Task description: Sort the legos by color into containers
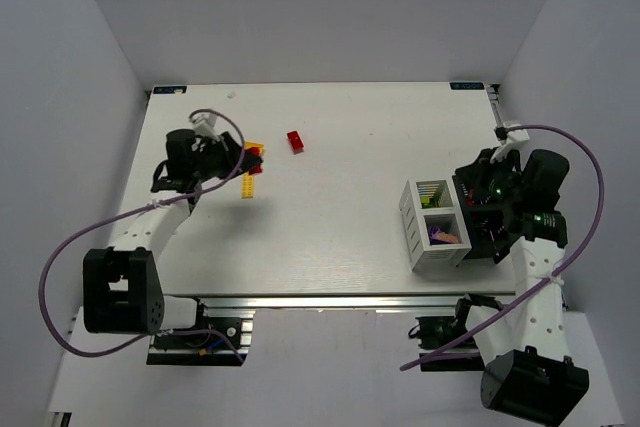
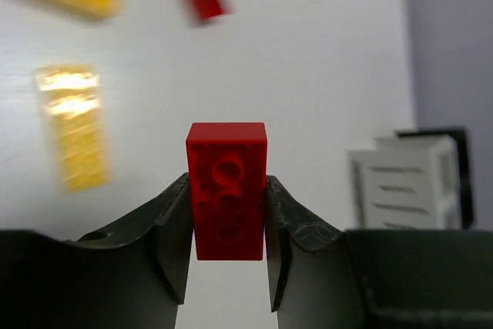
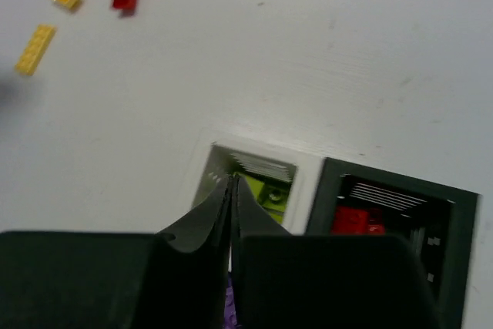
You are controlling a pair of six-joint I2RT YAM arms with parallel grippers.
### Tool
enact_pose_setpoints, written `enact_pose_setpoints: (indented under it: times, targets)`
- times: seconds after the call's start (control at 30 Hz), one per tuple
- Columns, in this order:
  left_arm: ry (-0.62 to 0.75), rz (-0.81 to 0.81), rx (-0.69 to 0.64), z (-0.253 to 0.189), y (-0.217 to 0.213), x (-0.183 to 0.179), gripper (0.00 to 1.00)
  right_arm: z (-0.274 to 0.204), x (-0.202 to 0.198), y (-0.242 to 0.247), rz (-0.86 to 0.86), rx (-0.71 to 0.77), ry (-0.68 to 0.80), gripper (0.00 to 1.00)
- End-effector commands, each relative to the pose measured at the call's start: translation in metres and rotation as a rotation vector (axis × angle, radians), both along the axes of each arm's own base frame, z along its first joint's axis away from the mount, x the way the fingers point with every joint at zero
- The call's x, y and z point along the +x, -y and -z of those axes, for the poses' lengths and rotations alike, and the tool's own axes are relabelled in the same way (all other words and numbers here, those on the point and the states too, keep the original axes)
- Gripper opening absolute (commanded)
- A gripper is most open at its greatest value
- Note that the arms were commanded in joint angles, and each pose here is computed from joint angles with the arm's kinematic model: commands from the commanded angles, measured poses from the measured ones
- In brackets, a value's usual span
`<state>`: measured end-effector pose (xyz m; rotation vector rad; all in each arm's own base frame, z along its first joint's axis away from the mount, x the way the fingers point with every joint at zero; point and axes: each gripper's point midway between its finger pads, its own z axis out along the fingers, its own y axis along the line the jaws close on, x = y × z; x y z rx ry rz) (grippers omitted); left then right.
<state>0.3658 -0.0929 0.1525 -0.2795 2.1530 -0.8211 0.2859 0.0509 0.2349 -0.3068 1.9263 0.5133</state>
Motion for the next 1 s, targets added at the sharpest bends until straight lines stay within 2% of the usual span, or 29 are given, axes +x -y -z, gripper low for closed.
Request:
enact_pose_setpoints:
  times: [0.0,0.03,0.1,0.13,0.23,0.27,0.33,0.37,0.47,0.6,0.77,0.87,0.97]
  targets:
    - [0.296,0.412,-0.218,-0.081,0.097,-0.02,0.0,-0.025,0.024,0.049,0.281,-0.058,0.118,0.0]
    - [0.336,0.521,-0.23,-0.099,0.134,-0.029,0.0,-0.028,0.026,0.056,0.33,-0.048,0.123,0.0]
    - [0.38,0.623,-0.225,-0.113,0.171,-0.033,0.0,-0.037,0.029,0.076,0.447,-0.045,0.144,0.0]
    - [0.42,0.713,-0.221,-0.123,0.206,-0.036,0.0,-0.038,0.029,0.084,0.491,-0.045,0.146,0.0]
    - [0.518,0.813,-0.206,-0.139,0.257,-0.027,0.0,-0.04,0.029,0.121,0.691,-0.037,0.156,0.0]
    - [0.546,0.868,-0.213,-0.142,0.281,-0.039,0.0,-0.038,0.027,0.134,0.759,-0.046,0.157,0.0]
    - [0.598,0.887,-0.168,-0.132,0.313,-0.026,0.0,-0.041,0.025,0.143,0.799,-0.039,0.185,0.0]
    - [0.665,0.916,-0.178,-0.151,0.337,-0.033,0.0,-0.041,0.024,0.145,0.805,-0.033,0.186,0.0]
    - [0.714,0.946,-0.167,-0.15,0.392,-0.02,0.0,-0.034,0.023,0.149,0.806,-0.011,0.171,0.0]
    - [0.851,0.968,-0.185,-0.151,0.446,-0.015,0.0,-0.029,0.022,0.152,0.795,0.003,0.165,0.0]
    - [0.934,0.977,-0.237,-0.155,0.488,-0.007,0.0,-0.024,0.022,0.151,0.755,0.022,0.153,0.0]
    - [1.006,0.988,-0.302,-0.161,0.508,-0.017,0.0,-0.021,0.022,0.154,0.75,0.028,0.144,0.0]
    - [1.027,0.978,-0.305,-0.152,0.523,-0.023,0.0,-0.018,0.022,0.154,0.735,0.038,0.137,0.0]
